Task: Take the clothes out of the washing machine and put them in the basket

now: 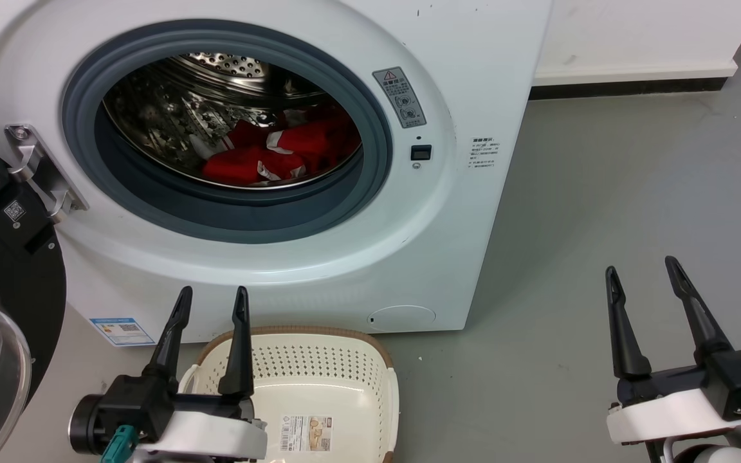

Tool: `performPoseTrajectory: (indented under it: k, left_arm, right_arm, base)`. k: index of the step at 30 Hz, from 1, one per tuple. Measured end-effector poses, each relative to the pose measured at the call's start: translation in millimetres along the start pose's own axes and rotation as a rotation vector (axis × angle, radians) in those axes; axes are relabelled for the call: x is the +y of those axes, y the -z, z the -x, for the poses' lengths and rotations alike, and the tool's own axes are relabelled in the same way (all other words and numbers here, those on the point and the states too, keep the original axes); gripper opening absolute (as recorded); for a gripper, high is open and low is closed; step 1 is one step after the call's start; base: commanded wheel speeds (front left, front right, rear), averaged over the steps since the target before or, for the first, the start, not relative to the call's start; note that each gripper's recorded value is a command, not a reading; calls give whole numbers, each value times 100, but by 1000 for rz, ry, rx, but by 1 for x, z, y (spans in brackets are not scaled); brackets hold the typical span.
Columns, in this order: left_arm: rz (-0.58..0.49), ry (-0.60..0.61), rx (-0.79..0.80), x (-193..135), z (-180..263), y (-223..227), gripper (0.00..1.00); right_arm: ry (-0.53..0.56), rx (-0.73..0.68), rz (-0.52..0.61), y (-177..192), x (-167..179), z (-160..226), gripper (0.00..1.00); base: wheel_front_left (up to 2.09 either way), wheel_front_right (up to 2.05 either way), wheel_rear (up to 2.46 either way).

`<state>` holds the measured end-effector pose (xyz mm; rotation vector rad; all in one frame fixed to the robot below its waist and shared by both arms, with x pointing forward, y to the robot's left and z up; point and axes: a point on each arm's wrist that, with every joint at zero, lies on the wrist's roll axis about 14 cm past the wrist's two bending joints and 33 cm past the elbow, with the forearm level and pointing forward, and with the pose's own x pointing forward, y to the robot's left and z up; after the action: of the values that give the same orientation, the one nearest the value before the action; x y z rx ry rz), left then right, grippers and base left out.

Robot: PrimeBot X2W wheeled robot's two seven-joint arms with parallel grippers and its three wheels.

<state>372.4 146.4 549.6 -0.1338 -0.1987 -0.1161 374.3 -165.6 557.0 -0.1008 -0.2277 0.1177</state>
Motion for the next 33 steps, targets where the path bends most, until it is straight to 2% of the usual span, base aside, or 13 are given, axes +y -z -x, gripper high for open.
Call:
performPoseTrajectory:
  k: [13,27,33]
  left_arm:
    - [-70,34,-5,3,2,2,100]
    - [-69,41,3,4,2,5,100]
    - [-67,41,44,5,-2,20,100]
  right_arm:
    - [3,16,5,9,-2,1,100]
    - [6,29,-14,14,-2,0,100]
    - [13,40,-22,20,-4,-4,100]
  base:
    - [0,0,0]
    - [0,0,0]
    - [0,0,0]
